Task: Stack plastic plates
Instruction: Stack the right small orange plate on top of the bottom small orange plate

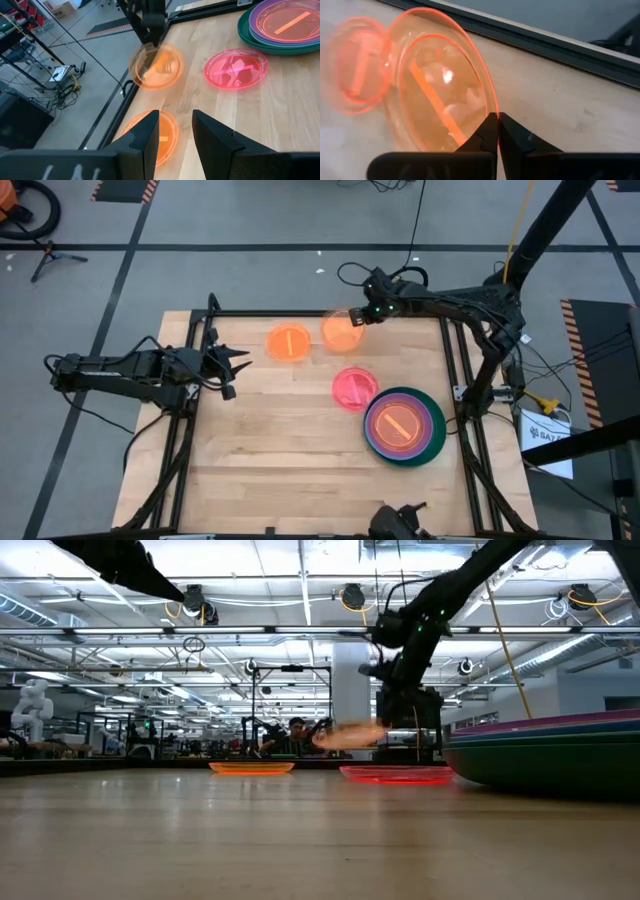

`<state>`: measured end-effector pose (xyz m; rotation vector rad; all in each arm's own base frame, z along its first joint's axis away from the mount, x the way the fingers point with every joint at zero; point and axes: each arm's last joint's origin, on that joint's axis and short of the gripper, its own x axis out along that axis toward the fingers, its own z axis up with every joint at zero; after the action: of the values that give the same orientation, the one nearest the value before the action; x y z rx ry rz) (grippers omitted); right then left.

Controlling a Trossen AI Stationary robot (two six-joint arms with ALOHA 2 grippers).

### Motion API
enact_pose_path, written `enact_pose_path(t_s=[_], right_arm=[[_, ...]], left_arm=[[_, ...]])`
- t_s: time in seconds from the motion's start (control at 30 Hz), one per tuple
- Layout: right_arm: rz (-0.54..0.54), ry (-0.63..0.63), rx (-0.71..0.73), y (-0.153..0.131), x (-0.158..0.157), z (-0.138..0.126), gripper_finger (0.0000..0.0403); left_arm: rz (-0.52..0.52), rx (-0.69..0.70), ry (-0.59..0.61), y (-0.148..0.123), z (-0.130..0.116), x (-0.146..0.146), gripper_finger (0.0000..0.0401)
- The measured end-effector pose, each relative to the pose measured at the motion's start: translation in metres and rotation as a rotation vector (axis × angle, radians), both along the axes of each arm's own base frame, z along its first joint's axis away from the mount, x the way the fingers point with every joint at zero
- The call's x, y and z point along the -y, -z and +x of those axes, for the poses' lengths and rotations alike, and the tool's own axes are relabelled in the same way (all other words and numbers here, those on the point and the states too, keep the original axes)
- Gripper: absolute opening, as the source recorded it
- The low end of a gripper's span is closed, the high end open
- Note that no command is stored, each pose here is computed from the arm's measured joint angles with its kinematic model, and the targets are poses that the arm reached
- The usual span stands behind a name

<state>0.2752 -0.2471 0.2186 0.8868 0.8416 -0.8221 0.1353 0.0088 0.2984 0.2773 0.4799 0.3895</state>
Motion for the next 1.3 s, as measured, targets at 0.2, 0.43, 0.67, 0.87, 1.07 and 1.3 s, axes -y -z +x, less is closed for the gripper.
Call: enact_pose_path(t_s=[0.2, 0.43, 0.67, 0.87, 1.07, 1.3], right_arm=[[0.017, -0.214, 0.124, -0.04, -0.035, 0.001, 0.0], [0.135, -0.448, 0.06, -0.068, -0.112, -0.001, 0.0], [0.264, -0.586, -0.125, -0.075, -0.19, -0.007, 0.0], [0.275, -0.668, -0.236, -0.074, -0.233, -0.01, 0.0], [0.215, -0.688, -0.293, -0.073, -0.244, -0.012, 0.0], [0.167, -0.678, -0.326, -0.074, -0.245, -0.032, 0.0]], left_arm=[[0.0, 0.0, 0.0, 0.0, 0.0, 0.0, 0.0124], [-0.002, 0.001, -0.001, 0.0, 0.0, 0.0, 0.0124], [-0.013, 0.007, -0.006, 0.0, 0.0, 0.0, 0.0124], [-0.016, 0.008, -0.007, 0.0, 0.0, 0.0, 0.0124], [-0.016, 0.008, -0.007, 0.0, 0.0, 0.0, 0.0124], [-0.019, 0.009, -0.008, 0.0, 0.0, 0.0, 0.0124]])
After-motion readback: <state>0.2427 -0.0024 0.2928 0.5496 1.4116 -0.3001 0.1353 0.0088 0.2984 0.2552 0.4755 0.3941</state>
